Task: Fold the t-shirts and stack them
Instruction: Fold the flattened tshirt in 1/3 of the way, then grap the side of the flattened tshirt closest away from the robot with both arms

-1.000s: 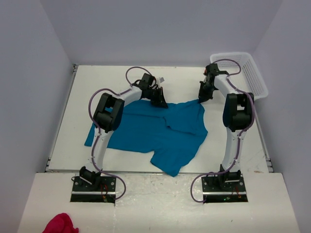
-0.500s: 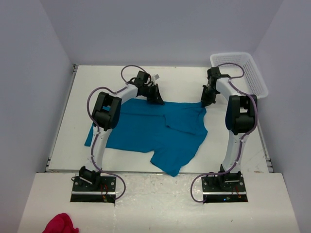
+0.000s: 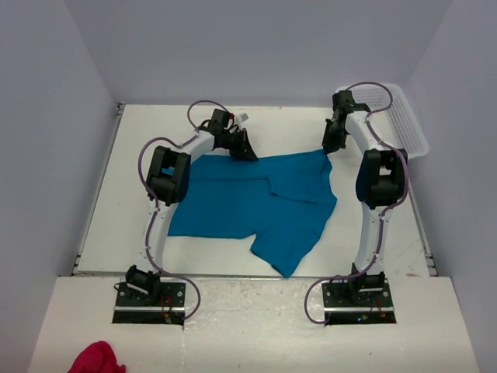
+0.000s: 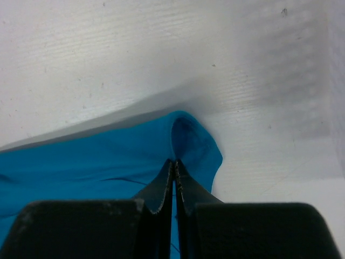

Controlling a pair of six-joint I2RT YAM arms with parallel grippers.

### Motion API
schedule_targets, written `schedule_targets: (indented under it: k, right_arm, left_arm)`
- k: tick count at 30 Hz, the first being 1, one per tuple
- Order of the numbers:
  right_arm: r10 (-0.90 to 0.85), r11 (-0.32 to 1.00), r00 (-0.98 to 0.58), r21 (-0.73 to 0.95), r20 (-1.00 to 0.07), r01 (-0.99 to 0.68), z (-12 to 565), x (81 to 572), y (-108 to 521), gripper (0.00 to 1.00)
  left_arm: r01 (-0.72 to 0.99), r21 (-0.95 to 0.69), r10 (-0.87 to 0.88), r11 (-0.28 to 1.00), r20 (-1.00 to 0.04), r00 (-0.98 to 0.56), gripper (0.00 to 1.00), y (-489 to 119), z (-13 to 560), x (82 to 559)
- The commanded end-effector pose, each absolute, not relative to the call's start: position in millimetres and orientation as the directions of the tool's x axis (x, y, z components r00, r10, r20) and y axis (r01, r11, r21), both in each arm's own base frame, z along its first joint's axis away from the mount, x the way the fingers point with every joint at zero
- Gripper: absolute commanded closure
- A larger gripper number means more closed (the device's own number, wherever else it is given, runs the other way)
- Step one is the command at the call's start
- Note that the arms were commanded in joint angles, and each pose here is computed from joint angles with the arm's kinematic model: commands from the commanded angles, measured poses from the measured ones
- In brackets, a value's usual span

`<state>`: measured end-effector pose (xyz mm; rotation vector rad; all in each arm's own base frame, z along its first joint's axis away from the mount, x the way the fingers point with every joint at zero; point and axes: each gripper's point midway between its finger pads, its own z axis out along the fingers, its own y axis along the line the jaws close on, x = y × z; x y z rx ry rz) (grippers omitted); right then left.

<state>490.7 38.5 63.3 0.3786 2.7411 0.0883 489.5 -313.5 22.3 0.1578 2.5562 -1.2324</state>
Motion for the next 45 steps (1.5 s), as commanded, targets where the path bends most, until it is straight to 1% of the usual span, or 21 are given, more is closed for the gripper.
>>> schedule_targets:
  k: [1,3,4,6,7,10,11,12,15,17,18,20,21,22,24,25,27,30,33,38,45]
  right_arm:
    - [0.269,0.963,-0.896,0.079,-0.352,0.258,70.2,492.3,25.6,1.0]
    - [0.262,0.965,-0.9,0.075,-0.349,0.251,70.6,493.8,25.4,0.98]
    - [0.257,0.966,-0.901,0.06,-0.349,0.252,68.9,494.0,22.8,0.89]
    - [0.257,0.964,-0.895,0.037,-0.364,0.262,73.8,493.9,18.5,0.85]
    - [0.257,0.963,-0.888,0.027,-0.381,0.267,76.6,495.9,15.0,0.78]
    - [0.249,0.962,-0.869,0.005,-0.427,0.273,89.0,495.2,8.2,0.67]
    - [0.249,0.962,-0.864,0.006,-0.437,0.274,93.1,495.8,7.9,0.66]
    - [0.249,0.962,-0.857,0.013,-0.451,0.273,100.7,496.1,8.2,0.65]
    - [0.248,0.964,-0.856,0.032,-0.453,0.262,106.8,490.2,14.9,0.62]
    - [0.244,0.967,-0.853,0.047,-0.462,0.252,115.4,481.6,23.6,0.62]
    - [0.24,0.97,-0.85,0.078,-0.468,0.231,119.8,480.1,33.1,0.61]
    - [0.215,0.977,-0.849,0.111,-0.483,0.184,131.5,463.5,52.9,0.64]
    - [0.212,0.976,-0.848,0.142,-0.486,0.163,136.1,457.2,63.9,0.81]
    - [0.189,0.979,-0.854,0.158,-0.485,0.127,131.0,447.7,79.1,1.0]
    - [0.172,0.971,-0.832,0.235,-0.527,0.051,154.7,433.3,104.0,1.0]
    - [0.166,0.964,-0.836,0.265,-0.523,0.025,150.1,424.1,116.0,1.0]
    - [0.152,0.959,-0.817,0.284,-0.556,-0.015,165.2,411.1,135.1,1.0]
    - [0.104,0.946,-0.826,0.312,-0.554,-0.09,166.2,385.9,160.9,1.0]
    - [0.066,0.93,-0.845,0.34,-0.531,-0.141,156.6,365.1,177.7,1.0]
    - [0.025,0.941,-0.883,0.309,-0.469,-0.138,121.0,334.6,181.6,1.0]
    - [-0.008,0.942,-0.905,0.301,-0.425,-0.15,94.7,298.2,182.0,1.0]
  left_arm:
    - [0.25,-0.748,-0.028,0.614,-0.336,-0.941,1.0,-303.0,28.6,503.0]
    - [0.24,-0.756,-0.045,0.609,-0.334,-0.941,1.0,-298.2,31.1,509.6]
    - [0.25,-0.762,-0.048,0.597,-0.345,-0.937,1.0,-298.2,37.0,513.9]
    - [0.258,-0.766,-0.066,0.59,-0.363,-0.929,1.0,-291.1,48.4,523.6]
    - [0.268,-0.767,-0.072,0.583,-0.377,-0.923,1.0,-289.0,57.8,526.8]
    - [0.341,-0.755,-0.078,0.56,-0.457,-0.886,1.0,-282.8,94.2,536.0]
    - [0.368,-0.756,-0.074,0.541,-0.479,-0.875,1.0,-282.9,104.6,535.8]
    - [0.432,-0.743,-0.078,0.511,-0.541,-0.838,1.0,-285.7,132.7,538.1]
    - [0.503,-0.723,-0.092,0.473,-0.609,-0.788,0.99,-287.1,175.6,533.3]
    - [0.495,-0.702,-0.114,0.512,-0.626,-0.771,0.98,-277.6,185.6,536.9]
    - [0.437,-0.686,-0.14,0.582,-0.614,-0.777,0.98,-265.0,185.7,539.8]
    - [0.333,-0.652,-0.173,0.682,-0.585,-0.792,0.99,-237.3,173.3,543.1]
    - [0.255,-0.636,-0.186,0.728,-0.542,-0.82,1.0,-222.5,166.2,534.0]
    - [0.187,-0.581,-0.211,0.792,-0.548,-0.809,1.0,-197.9,157.7,538.8]
    - [0.096,-0.515,-0.234,0.852,-0.538,-0.81,1.0,-168.2,146.8,527.7]
    - [0.029,-0.43,-0.242,0.902,-0.561,-0.791,1.0,-144.6,138.1,529.1]
    - [-0.093,-0.307,-0.256,0.947,-0.549,-0.796,1.0,-103.6,122.9,516.8]
    - [-0.115,-0.22,-0.22,0.969,-0.549,-0.806,1.0,-82.0,122.9,501.7]
    - [-0.092,-0.211,-0.195,0.973,-0.543,-0.817,1.0,-80.7,120.1,491.3]
    - [-0.026,-0.31,-0.187,0.95,-0.504,-0.844,1.0,-102.8,108.7,486.0]
    - [-0.043,-0.339,-0.198,0.94,-0.436,-0.878,1.0,-110.1,62.7,493.6]
